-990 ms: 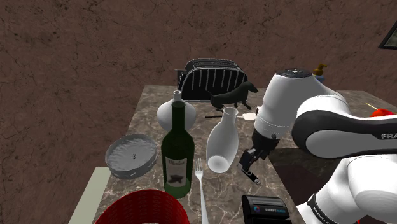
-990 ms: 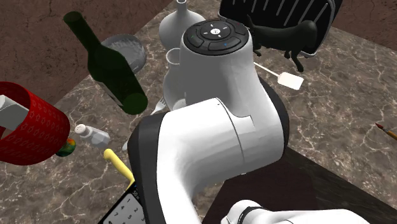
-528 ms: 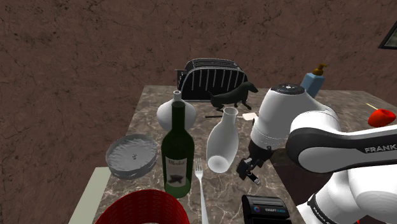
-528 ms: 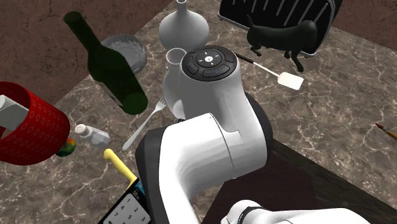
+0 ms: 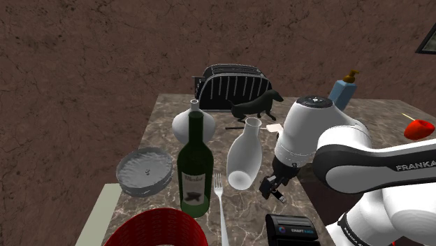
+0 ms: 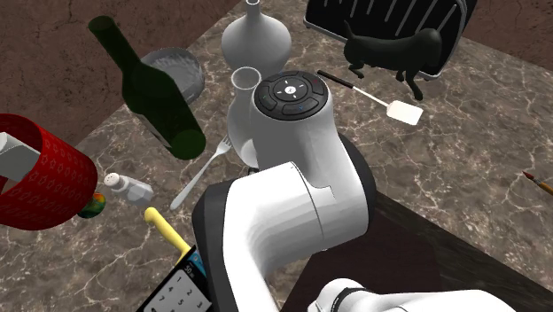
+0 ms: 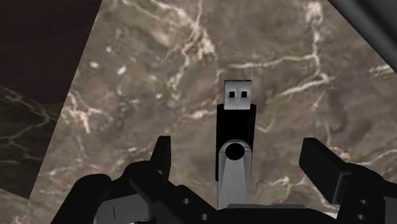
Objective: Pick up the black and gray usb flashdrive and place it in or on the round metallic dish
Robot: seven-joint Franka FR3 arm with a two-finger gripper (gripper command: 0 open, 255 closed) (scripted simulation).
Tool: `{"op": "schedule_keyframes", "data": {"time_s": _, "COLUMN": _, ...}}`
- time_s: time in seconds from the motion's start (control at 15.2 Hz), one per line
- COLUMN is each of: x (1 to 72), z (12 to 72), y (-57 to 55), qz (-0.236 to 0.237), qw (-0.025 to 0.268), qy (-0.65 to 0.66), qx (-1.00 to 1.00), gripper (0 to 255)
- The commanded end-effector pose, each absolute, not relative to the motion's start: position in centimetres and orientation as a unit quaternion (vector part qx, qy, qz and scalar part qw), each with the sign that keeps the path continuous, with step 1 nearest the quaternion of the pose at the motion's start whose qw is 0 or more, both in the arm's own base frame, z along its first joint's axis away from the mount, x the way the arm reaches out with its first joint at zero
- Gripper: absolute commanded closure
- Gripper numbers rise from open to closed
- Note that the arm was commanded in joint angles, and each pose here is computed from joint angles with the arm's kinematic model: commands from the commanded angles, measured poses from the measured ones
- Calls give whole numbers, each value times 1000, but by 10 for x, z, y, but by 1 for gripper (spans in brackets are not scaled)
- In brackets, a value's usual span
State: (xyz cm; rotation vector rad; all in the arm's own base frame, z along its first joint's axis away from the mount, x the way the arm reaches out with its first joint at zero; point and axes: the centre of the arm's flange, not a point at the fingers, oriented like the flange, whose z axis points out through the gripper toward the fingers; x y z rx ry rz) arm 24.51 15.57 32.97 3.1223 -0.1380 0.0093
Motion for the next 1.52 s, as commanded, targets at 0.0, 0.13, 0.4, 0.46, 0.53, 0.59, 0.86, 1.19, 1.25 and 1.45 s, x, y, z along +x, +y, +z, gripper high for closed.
{"op": "schedule_keyframes", "data": {"time_s": 0.0, "x": 245, "z": 330, "y": 156, "qz": 3, "qw": 8, "qy": -44, "qx": 999, "gripper": 255}}
{"op": "schedule_keyframes", "data": {"time_s": 0.13, "x": 245, "z": 330, "y": 156, "qz": 3, "qw": 8, "qy": -44, "qx": 999, "gripper": 255}}
{"op": "schedule_keyframes", "data": {"time_s": 0.4, "x": 245, "z": 330, "y": 157, "qz": 3, "qw": 8, "qy": -44, "qx": 999, "gripper": 255}}
{"op": "schedule_keyframes", "data": {"time_s": 0.46, "x": 244, "z": 330, "y": 157, "qz": 3, "qw": 8, "qy": -44, "qx": 999, "gripper": 255}}
{"op": "schedule_keyframes", "data": {"time_s": 0.53, "x": 245, "z": 331, "y": 157, "qz": 3, "qw": 8, "qy": -44, "qx": 999, "gripper": 255}}
{"op": "schedule_keyframes", "data": {"time_s": 0.59, "x": 245, "z": 330, "y": 156, "qz": 3, "qw": 8, "qy": -44, "qx": 999, "gripper": 255}}
{"op": "schedule_keyframes", "data": {"time_s": 0.86, "x": 245, "z": 351, "y": 156, "qz": 3, "qw": 8, "qy": -44, "qx": 999, "gripper": 255}}
{"op": "schedule_keyframes", "data": {"time_s": 1.19, "x": 245, "z": 377, "y": 156, "qz": 3, "qw": 8, "qy": -44, "qx": 999, "gripper": 255}}
{"op": "schedule_keyframes", "data": {"time_s": 1.25, "x": 245, "z": 382, "y": 156, "qz": 3, "qw": 8, "qy": -44, "qx": 999, "gripper": 255}}
{"op": "schedule_keyframes", "data": {"time_s": 1.45, "x": 245, "z": 398, "y": 156, "qz": 3, "qw": 8, "qy": -44, "qx": 999, "gripper": 255}}
